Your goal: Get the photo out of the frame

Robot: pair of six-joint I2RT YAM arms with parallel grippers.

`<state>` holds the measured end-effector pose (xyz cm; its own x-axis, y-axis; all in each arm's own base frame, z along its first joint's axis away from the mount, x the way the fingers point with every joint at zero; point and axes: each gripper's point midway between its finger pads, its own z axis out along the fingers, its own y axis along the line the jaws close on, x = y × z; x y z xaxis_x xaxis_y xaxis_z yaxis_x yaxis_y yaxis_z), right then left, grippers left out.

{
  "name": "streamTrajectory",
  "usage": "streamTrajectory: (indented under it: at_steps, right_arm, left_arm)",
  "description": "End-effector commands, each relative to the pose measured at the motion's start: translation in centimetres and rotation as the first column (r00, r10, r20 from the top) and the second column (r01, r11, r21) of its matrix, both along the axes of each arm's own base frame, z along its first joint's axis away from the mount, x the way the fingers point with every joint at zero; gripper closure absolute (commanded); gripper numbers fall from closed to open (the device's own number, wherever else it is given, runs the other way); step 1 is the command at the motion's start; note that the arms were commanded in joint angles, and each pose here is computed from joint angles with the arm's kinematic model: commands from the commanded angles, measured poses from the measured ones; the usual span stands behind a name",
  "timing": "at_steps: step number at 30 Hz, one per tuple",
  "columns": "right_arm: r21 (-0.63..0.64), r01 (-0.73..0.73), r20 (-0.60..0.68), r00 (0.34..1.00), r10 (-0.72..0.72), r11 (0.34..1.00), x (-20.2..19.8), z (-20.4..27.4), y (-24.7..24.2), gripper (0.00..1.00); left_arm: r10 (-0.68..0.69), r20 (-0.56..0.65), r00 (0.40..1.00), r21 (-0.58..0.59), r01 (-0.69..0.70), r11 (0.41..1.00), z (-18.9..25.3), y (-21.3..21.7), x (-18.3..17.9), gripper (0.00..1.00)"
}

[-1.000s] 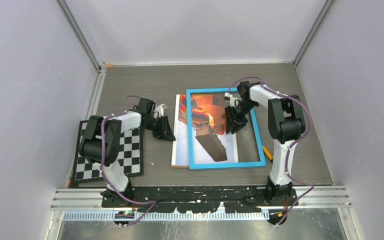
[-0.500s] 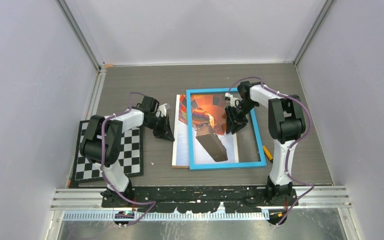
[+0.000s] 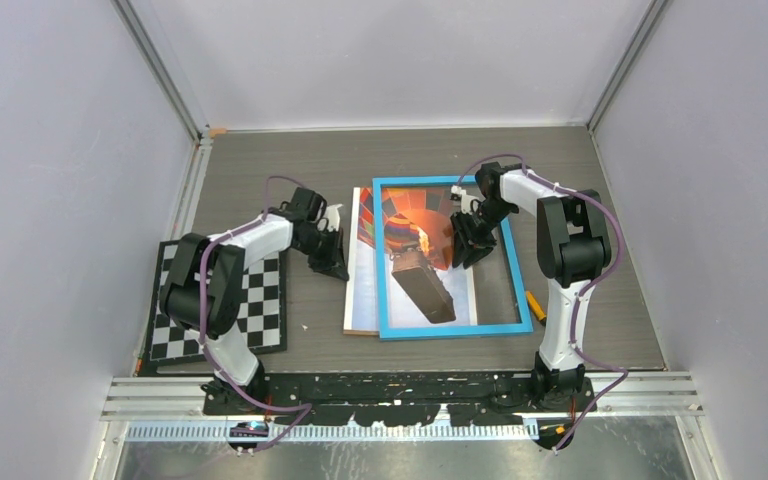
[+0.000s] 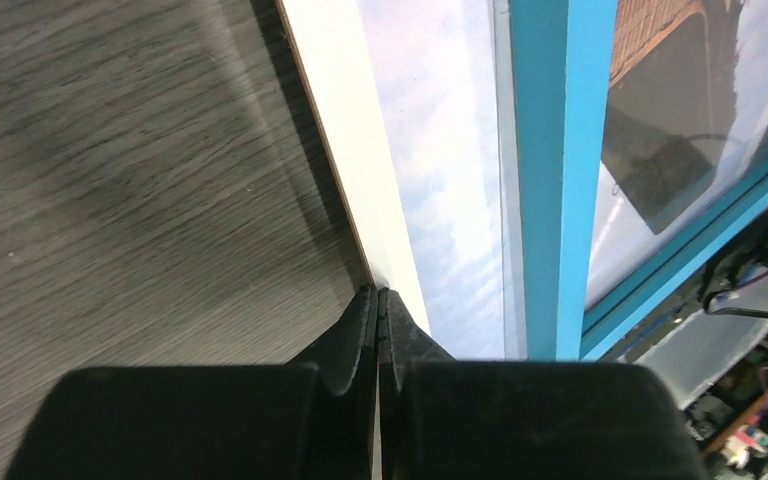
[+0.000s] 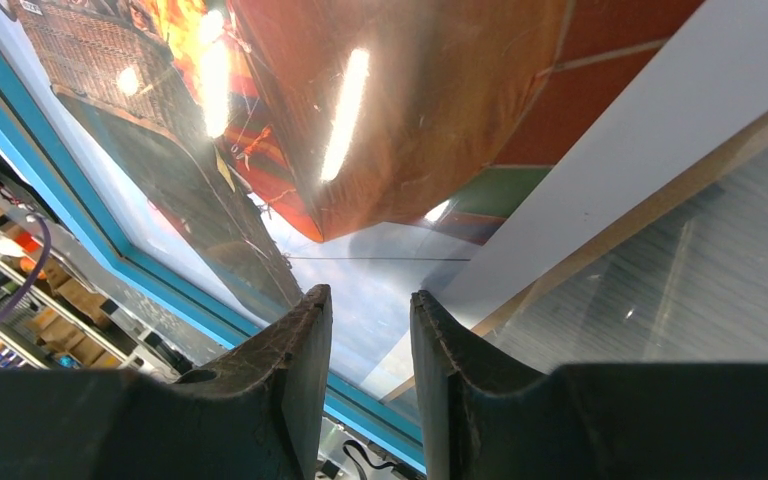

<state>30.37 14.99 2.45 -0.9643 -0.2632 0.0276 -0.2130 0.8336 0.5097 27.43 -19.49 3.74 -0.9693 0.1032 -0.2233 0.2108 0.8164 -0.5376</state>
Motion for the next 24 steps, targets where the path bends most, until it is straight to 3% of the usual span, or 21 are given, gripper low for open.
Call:
streamTrajectory:
  at_steps: [1,10,18,24]
  right_arm:
    - [-0.039,-0.010,0.042,0.999,0.011,0.999,0.6,-1.3,-0.3,0.60]
    - [-0.037,0.005,0.036,0.999,-0.004,0.999,0.7,-1.6,-0.1,0.60]
    - [-0.036,0.008,0.034,0.999,-0.007,0.999,0.6,-1.6,0.1,0.60]
    - [-0.031,0.008,0.036,0.999,-0.007,0.999,0.7,-1.5,0.1,0.61]
  left_arm:
    - [-0.078,0.167,0.983,-0.021,0.083,0.996,3.6,-1.9,2.2,1.00]
    - [-0.090,0.157,0.984,0.014,0.089,0.996,2.6,-2.2,2.7,1.00]
    - [-0.115,0.155,0.981,-0.094,0.131,0.987,3.3,-3.8,2.0,0.99]
    - [-0.048,0.072,0.996,-0.128,0.057,0.990,1.8,-3.5,1.9,0.71]
